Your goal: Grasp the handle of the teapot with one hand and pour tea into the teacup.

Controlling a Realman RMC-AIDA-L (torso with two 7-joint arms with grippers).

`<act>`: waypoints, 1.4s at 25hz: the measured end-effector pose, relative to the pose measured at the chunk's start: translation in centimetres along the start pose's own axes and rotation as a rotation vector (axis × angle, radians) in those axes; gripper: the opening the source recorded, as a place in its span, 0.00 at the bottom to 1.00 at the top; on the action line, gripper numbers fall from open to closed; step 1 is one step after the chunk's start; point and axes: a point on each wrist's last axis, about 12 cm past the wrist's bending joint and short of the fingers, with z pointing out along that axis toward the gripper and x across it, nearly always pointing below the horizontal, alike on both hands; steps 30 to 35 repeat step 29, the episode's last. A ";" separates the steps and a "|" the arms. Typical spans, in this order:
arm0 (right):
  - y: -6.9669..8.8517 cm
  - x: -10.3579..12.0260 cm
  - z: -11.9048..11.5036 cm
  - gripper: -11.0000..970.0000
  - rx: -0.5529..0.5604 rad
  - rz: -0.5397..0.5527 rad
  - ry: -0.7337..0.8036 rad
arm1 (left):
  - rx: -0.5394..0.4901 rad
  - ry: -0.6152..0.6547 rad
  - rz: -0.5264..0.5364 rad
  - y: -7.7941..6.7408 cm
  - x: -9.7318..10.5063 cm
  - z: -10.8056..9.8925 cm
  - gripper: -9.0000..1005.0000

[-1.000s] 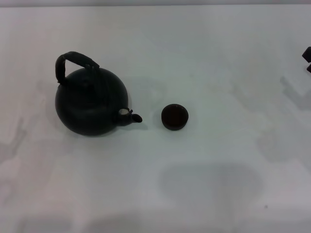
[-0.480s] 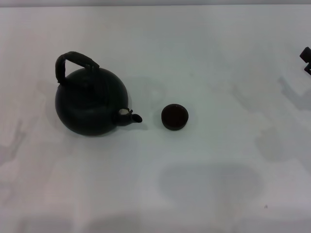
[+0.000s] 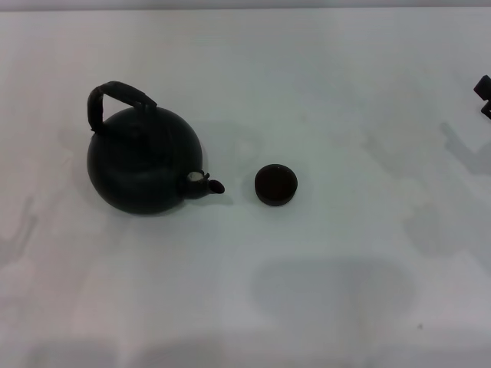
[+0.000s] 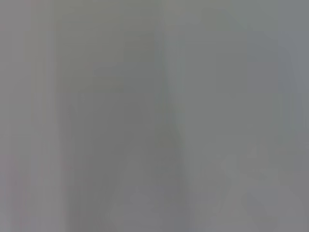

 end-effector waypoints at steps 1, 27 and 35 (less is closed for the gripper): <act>0.0 0.0 0.0 0.86 0.000 -0.001 0.000 | -0.008 -0.005 0.001 0.0 -0.1 -0.2 0.88; -0.1 0.5 -1.1 0.86 0.028 0.000 0.023 | -0.106 -0.040 0.001 0.2 -0.9 -3.5 0.88; -0.1 0.6 -1.1 0.86 0.031 0.001 0.027 | -0.106 -0.040 0.001 0.2 -0.9 -3.5 0.88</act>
